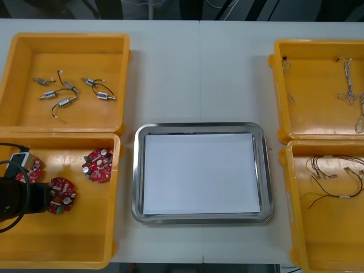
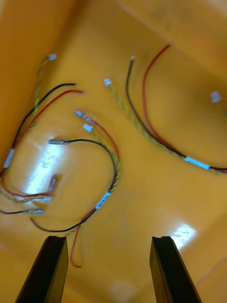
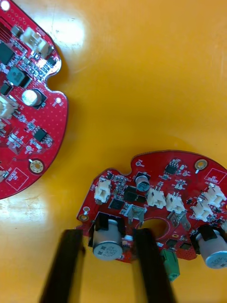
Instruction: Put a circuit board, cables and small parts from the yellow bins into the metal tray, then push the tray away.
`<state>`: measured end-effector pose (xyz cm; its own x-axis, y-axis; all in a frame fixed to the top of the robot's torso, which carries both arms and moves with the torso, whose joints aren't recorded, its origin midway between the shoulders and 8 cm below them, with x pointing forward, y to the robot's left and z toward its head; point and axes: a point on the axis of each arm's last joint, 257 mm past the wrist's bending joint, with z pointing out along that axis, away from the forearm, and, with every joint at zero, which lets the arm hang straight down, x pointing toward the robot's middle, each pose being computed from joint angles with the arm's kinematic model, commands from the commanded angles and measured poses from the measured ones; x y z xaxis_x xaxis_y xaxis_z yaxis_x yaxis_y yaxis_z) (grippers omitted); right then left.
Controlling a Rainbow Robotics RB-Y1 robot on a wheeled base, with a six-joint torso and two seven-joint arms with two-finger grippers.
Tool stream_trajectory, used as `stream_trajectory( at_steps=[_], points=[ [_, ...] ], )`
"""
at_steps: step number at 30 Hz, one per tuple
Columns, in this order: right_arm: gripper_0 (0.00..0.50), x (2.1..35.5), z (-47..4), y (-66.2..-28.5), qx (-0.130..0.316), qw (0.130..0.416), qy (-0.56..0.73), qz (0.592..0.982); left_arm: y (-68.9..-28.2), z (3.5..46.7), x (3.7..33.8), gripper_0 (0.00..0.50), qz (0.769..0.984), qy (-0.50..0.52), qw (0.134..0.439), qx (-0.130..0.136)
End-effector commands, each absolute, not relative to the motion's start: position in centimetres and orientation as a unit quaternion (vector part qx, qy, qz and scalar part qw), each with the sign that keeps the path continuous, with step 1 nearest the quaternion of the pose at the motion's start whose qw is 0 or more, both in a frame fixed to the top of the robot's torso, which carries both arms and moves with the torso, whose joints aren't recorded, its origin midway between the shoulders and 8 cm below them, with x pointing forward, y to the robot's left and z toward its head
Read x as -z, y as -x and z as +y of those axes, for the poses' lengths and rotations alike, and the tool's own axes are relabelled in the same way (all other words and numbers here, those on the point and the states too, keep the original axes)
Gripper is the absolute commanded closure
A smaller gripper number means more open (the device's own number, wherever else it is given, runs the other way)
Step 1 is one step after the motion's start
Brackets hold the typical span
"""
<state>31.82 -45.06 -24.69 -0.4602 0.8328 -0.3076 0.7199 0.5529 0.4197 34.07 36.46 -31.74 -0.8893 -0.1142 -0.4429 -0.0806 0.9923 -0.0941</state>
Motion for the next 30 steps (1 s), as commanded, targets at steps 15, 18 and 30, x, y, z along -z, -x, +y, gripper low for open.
stream_trajectory(
  at_steps=[15, 18, 30],
  points=[
    [0.0, 25.8, -42.1, -35.6, -0.069, 0.232, -0.517, 0.821, -34.5, 36.7, 27.4, 0.0, 0.972, -0.002, 0.236, 0.011],
    [0.0, 26.4, -42.0, -35.9, -0.076, 0.229, -0.526, 0.816, -33.9, 36.4, 26.1, 0.0, 0.972, -0.015, 0.235, 0.003],
    [0.0, 29.7, -41.0, -35.2, -0.105, 0.187, -0.573, 0.791, -33.0, 34.6, 26.0, 0.0, 0.962, -0.077, 0.264, 0.007]
  ],
)
